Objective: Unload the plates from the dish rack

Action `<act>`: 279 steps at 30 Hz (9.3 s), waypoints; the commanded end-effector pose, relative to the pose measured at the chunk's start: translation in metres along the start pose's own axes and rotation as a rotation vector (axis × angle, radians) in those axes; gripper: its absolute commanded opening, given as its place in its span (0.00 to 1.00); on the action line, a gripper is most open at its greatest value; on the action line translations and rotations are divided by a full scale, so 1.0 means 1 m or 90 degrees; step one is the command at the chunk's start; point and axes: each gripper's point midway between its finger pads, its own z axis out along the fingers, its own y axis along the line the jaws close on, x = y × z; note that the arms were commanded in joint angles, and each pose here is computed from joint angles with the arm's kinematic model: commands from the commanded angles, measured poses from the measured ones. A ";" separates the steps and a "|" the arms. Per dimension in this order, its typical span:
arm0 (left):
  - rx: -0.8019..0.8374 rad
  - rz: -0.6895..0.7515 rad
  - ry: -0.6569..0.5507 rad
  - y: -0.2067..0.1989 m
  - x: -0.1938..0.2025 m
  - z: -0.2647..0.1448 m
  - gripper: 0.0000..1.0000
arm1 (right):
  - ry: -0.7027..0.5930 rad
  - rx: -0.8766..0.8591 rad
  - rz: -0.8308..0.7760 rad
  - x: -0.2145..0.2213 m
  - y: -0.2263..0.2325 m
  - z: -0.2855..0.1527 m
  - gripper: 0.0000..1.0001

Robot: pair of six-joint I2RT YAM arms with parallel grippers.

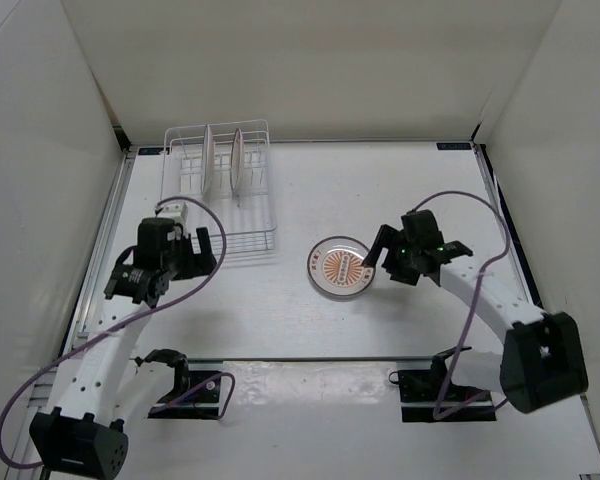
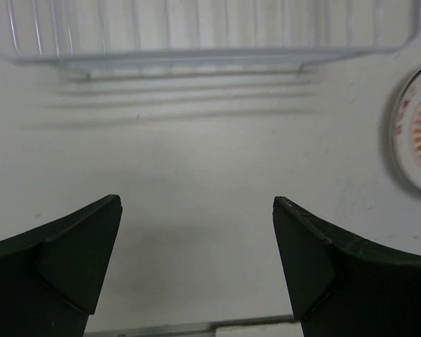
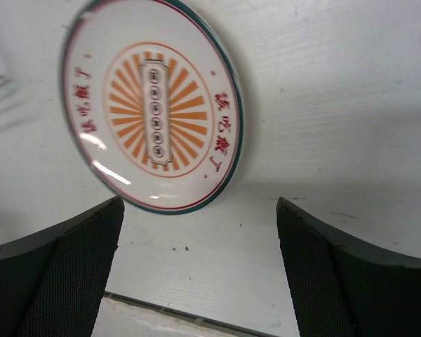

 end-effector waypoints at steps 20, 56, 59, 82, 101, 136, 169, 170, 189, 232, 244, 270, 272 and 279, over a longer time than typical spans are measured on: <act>0.152 0.036 -0.139 -0.092 -0.264 0.092 0.90 | -0.146 0.022 -0.144 0.024 -0.042 -0.139 0.88; 0.145 0.141 -0.161 -0.125 -0.263 0.228 0.22 | -0.140 0.047 -0.113 0.047 -0.065 -0.152 0.88; 0.146 0.166 -0.163 -0.127 -0.262 0.220 0.09 | -0.143 0.048 -0.109 0.048 -0.066 -0.152 0.88; 0.208 0.324 -0.354 -0.169 -0.315 0.020 0.00 | -0.134 0.009 -0.109 0.049 -0.054 -0.149 0.88; 0.243 0.863 -0.364 -0.326 -0.053 0.018 0.00 | -0.194 0.046 -0.093 0.033 -0.059 -0.175 0.88; 0.249 0.926 -0.141 -0.349 0.082 0.066 0.98 | -0.227 0.089 -0.088 0.036 -0.079 -0.191 0.90; 0.120 0.038 -0.149 -0.044 -0.312 0.144 0.87 | -0.217 0.094 -0.114 0.034 -0.079 -0.183 0.90; 0.117 0.038 -0.142 -0.043 -0.307 0.150 0.87 | -0.215 0.095 -0.116 0.034 -0.079 -0.182 0.90; 0.077 0.074 -0.089 -0.023 -0.271 0.193 0.27 | -0.196 0.088 -0.125 0.037 -0.076 -0.180 0.90; 0.227 0.339 -0.315 -0.132 -0.188 -0.119 0.00 | -0.168 0.050 -0.155 0.043 -0.066 -0.173 0.90; 0.399 0.433 -0.075 -0.144 0.025 -0.080 0.00 | -0.184 0.045 -0.156 0.042 -0.066 -0.174 0.90; 0.246 0.648 0.113 -0.125 0.215 0.015 0.04 | -0.159 0.076 -0.148 0.042 -0.072 -0.169 0.90; 0.253 0.645 0.129 -0.126 0.224 0.018 0.07 | -0.160 0.077 -0.147 0.042 -0.072 -0.169 0.90; 0.245 0.655 0.173 -0.126 0.237 0.023 0.37 | -0.171 0.074 -0.145 0.041 -0.072 -0.172 0.90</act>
